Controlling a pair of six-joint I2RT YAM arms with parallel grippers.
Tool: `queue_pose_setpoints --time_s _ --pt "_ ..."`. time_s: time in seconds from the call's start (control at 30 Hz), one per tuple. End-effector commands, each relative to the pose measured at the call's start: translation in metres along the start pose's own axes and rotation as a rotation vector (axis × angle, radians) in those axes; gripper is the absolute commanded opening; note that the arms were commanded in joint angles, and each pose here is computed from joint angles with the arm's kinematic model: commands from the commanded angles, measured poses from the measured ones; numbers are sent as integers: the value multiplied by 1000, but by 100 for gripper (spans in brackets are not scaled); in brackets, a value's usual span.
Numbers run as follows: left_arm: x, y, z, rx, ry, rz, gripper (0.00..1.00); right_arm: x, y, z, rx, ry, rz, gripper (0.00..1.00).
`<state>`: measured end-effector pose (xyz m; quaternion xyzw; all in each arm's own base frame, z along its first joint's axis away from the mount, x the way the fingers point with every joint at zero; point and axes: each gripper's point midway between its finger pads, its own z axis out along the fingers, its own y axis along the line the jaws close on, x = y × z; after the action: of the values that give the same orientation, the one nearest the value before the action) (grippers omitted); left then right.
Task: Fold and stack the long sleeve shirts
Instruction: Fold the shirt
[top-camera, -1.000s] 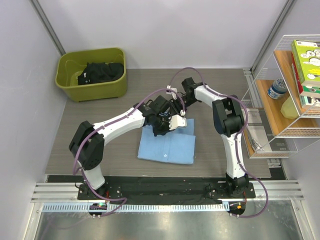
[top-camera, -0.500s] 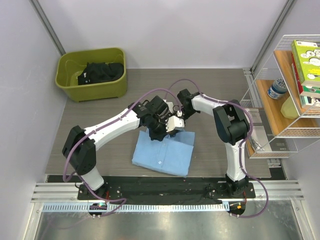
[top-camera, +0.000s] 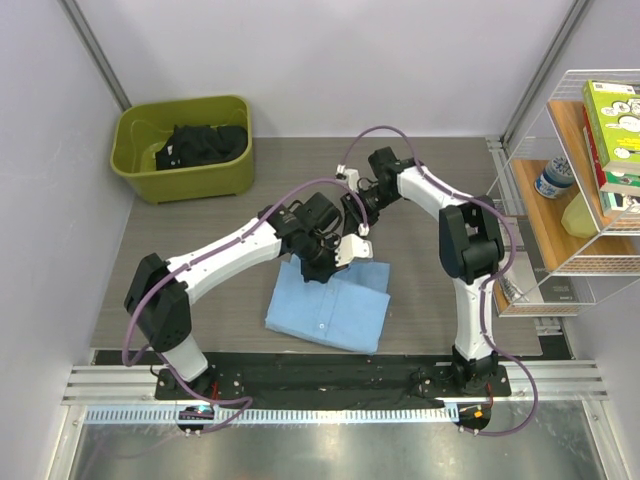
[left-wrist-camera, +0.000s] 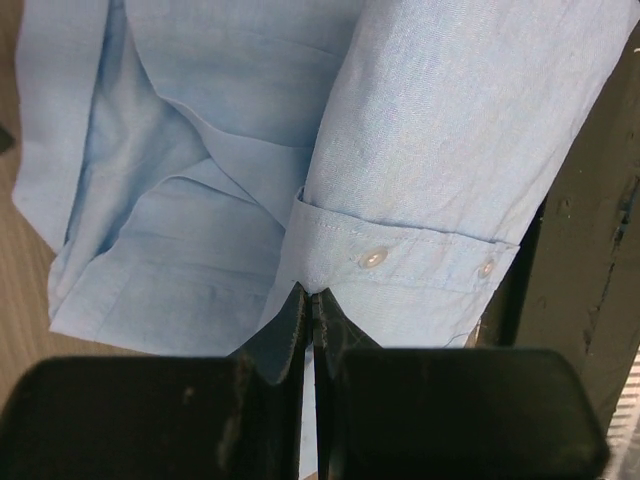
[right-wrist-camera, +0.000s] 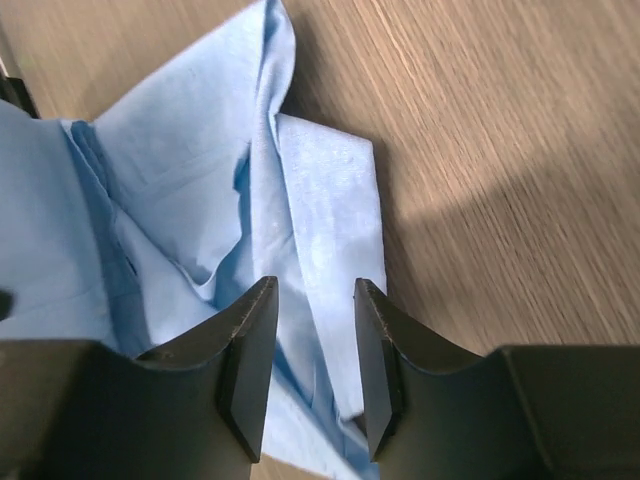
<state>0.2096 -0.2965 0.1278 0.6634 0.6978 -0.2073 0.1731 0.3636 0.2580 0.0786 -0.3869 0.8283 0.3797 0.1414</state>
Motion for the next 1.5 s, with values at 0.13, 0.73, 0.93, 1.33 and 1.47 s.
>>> queue_pose_setpoints --time_s 0.13,0.73,0.93,1.33,1.47 --pt "-24 36 -12 -76 -38 86 3 20 -14 27 -25 80 16 38" --pt "-43 113 7 -174 -67 154 3 21 -8 30 -74 68 7 31" --pt "-40 127 19 -195 -59 178 3 4 -10 22 -60 34 8 35" --pt "-50 148 21 -217 -135 251 25 -53 -34 -59 35 -160 80 61" --pt "-43 172 4 -285 -158 124 35 -37 -33 -87 55 -156 115 64"
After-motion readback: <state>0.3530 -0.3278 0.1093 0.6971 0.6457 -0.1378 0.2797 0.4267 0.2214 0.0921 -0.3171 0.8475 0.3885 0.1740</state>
